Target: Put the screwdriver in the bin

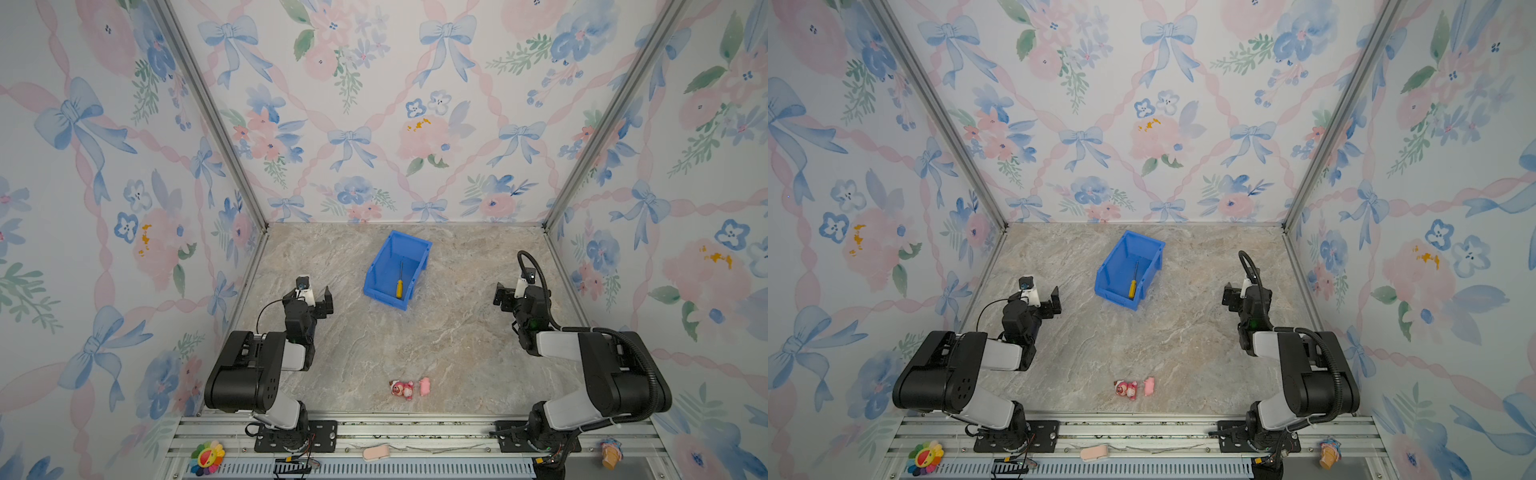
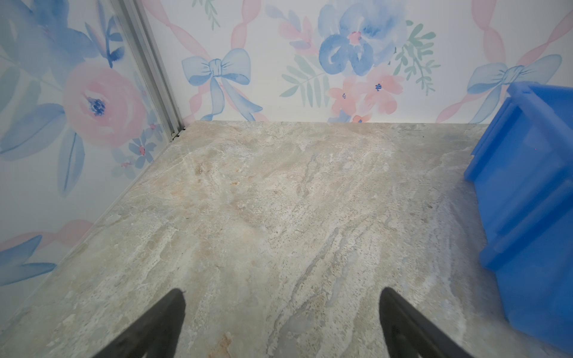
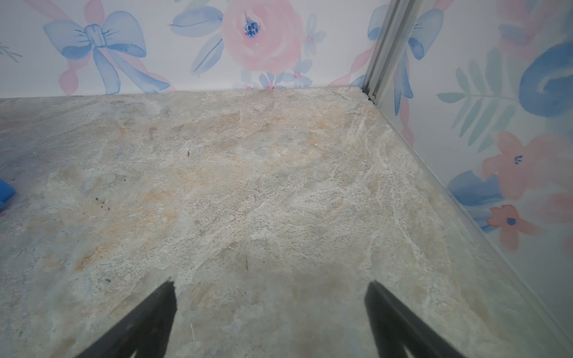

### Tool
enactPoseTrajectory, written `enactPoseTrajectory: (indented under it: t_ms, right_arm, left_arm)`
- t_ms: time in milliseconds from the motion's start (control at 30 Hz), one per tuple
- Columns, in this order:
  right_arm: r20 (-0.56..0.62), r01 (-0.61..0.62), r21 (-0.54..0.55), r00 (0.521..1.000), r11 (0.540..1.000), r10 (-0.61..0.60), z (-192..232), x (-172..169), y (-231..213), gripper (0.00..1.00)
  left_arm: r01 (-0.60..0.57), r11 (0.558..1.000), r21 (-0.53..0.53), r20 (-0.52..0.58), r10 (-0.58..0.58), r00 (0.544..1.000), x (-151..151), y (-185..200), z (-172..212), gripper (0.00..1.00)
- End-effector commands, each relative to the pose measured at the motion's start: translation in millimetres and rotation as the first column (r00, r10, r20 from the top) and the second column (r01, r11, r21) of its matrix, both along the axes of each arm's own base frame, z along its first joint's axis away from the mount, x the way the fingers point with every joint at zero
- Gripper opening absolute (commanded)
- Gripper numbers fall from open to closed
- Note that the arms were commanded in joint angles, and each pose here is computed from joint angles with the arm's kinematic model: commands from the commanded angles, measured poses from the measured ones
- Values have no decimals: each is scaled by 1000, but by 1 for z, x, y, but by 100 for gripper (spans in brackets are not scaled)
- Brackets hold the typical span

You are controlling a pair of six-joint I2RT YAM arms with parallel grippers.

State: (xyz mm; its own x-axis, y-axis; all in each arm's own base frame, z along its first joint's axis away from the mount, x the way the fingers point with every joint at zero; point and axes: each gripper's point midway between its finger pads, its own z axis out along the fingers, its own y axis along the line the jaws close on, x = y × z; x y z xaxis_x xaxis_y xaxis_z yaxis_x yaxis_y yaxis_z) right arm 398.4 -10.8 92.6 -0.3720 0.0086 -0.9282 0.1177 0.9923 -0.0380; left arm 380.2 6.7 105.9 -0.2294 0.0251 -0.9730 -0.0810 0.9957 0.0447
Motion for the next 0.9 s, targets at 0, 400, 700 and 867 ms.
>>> enactPoseTrajectory:
  t_ms: [0,400,700,867]
  right_arm:
    - [36,-37,-12,999,999,38,5,2,8,97]
    - [35,-34,-17,999,999,35,5,2,8,97]
    - [37,-33,-17,999,999,34,5,2,8,97]
    - [36,-36,-15,999,999,37,5,2,9,97]
  left_arm:
    - [24,1000,15,1,-24,1000,-1,-3,-3,98]
    - [3,1000,31,22,-4,1000,-3,-3,0,98]
    - [4,1000,30,22,-5,1000,-3,-3,1,98]
    - [4,1000,31,22,-4,1000,-3,-3,0,98]
